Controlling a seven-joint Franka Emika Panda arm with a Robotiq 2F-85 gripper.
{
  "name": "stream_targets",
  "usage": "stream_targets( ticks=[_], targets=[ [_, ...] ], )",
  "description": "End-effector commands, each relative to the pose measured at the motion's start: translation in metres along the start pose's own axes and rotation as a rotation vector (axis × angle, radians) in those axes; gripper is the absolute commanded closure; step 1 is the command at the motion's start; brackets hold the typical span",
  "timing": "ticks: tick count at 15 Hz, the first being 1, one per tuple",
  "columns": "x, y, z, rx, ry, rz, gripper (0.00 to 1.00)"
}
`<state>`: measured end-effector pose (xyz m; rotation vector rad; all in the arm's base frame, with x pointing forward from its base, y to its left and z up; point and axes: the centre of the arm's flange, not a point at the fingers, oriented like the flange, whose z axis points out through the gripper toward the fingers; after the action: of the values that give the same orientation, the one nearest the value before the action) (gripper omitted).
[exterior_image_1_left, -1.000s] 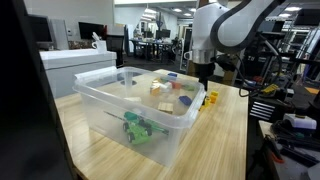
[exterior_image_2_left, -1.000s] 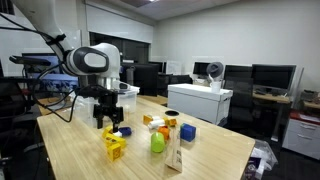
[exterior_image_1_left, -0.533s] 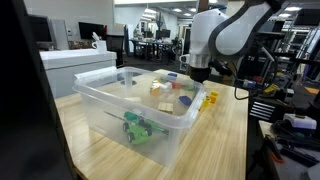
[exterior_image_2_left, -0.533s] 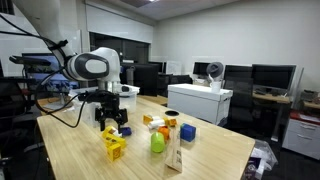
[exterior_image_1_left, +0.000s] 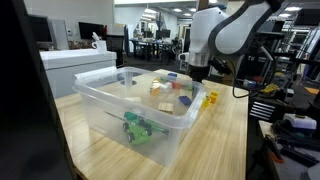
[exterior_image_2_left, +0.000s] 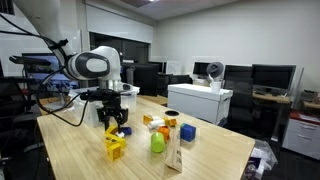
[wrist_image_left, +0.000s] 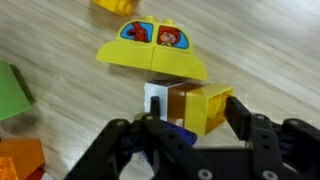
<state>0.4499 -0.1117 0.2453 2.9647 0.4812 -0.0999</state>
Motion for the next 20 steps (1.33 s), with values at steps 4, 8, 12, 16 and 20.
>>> stream_targets(
  ticks=[4, 8, 12, 16, 20],
  targets=[
    [0.014, 0.012, -0.053, 0.024, 0.063, 0.067, 0.73],
    [0.038, 0.015, -0.094, 0.048, 0.147, 0.125, 0.73],
    [0.063, -0.028, -0.165, 0.151, 0.272, 0.112, 0.73],
    [0.066, -0.071, -0.214, 0.205, 0.354, 0.06, 0.73],
    [0.064, -0.088, -0.243, 0.218, 0.395, 0.026, 0.73]
  ],
)
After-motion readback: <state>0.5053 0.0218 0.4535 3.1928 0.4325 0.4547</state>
